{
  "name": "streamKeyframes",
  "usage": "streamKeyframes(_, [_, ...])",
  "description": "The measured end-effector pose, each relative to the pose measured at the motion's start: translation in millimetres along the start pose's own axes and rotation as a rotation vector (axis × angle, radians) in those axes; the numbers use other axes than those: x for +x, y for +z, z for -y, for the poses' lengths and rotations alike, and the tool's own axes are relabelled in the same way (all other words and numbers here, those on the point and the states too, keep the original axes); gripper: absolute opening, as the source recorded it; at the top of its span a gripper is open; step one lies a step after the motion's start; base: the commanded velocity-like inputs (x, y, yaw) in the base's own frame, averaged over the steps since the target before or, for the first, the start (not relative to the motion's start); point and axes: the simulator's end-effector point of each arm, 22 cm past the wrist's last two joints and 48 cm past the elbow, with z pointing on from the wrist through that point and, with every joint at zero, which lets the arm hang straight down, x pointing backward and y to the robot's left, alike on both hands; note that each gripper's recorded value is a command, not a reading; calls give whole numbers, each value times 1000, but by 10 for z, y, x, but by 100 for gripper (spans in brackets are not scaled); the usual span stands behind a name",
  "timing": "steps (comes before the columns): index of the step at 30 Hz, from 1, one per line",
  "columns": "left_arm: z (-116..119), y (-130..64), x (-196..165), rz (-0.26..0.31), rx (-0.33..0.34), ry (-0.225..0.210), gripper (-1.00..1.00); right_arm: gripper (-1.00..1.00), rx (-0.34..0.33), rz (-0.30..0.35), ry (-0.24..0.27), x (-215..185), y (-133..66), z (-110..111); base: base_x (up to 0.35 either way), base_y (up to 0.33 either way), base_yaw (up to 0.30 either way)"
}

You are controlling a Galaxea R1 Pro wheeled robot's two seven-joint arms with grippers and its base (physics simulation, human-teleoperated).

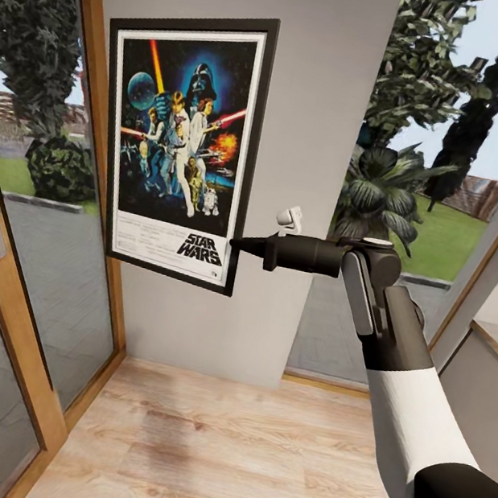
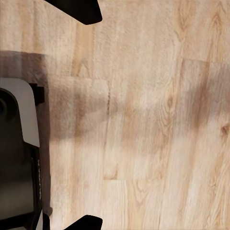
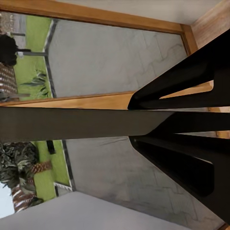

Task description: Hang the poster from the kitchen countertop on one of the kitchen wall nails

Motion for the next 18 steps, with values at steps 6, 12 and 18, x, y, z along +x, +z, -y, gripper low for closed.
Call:
streamKeyframes(6, [0, 1, -2, 0, 0, 0, 100, -100, 0, -1, 0, 3, 2, -1, 1, 0, 0])
streamKeyframes(12, [1, -1, -3, 1, 0, 0, 100, -100, -1, -1, 1, 2, 1, -5, 79, 0, 0])
streamKeyframes(18, [-5, 0, -4, 1, -1, -1, 100, -100, -1, -1, 0, 3, 2, -3, 52, 0, 0])
